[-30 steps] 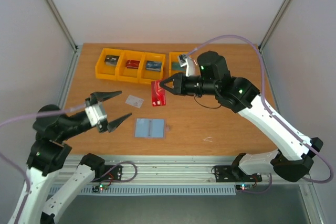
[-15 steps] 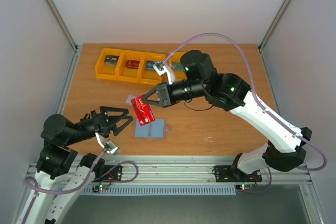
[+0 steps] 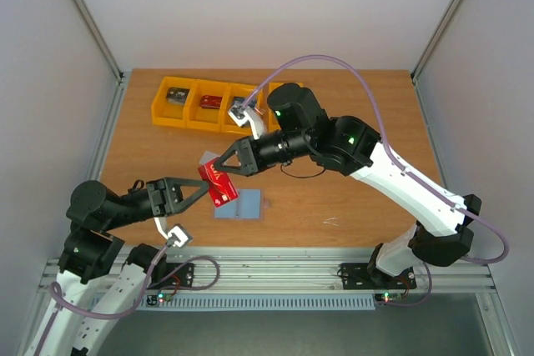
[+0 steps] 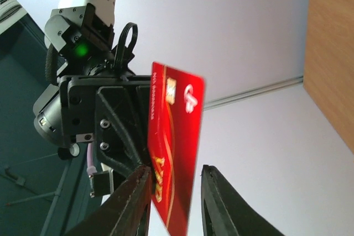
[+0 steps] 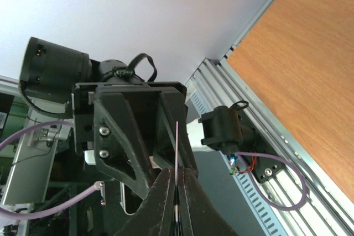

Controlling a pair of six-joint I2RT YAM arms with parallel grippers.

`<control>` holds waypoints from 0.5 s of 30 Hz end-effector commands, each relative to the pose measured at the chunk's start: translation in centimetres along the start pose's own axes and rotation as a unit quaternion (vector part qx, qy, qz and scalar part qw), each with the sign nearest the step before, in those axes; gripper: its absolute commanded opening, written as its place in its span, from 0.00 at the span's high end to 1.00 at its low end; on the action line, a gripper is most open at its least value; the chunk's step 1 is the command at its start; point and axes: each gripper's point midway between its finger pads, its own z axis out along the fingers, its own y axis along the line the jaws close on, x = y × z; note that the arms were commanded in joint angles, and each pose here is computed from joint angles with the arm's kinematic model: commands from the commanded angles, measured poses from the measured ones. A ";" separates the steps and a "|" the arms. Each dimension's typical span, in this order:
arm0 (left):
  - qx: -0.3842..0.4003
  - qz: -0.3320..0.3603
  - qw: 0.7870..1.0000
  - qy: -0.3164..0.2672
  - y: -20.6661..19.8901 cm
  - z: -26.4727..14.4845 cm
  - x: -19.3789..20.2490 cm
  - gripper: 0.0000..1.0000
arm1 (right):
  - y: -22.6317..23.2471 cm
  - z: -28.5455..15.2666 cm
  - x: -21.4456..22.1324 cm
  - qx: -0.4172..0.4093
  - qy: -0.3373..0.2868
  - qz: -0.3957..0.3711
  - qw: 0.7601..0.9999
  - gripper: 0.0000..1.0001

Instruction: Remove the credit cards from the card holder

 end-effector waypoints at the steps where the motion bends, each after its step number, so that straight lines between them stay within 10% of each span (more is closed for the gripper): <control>1: -0.005 0.027 1.000 -0.013 0.7 -0.3 -0.7 0.73 | 1.3 0.1 -0.5 -0.017 -0.002 -0.017 1.000 0.99; 11: 0.010 0.003 1.000 -0.001 0.5 -0.1 0.1 1.00 | 0.8 0.5 -0.4 -0.009 0.005 -0.023 1.000 0.99; 15: 0.048 -0.032 0.998 0.028 -1.0 -0.4 0.8 1.00 | -1.5 -1.6 -0.9 0.073 -0.027 -0.038 0.996 0.67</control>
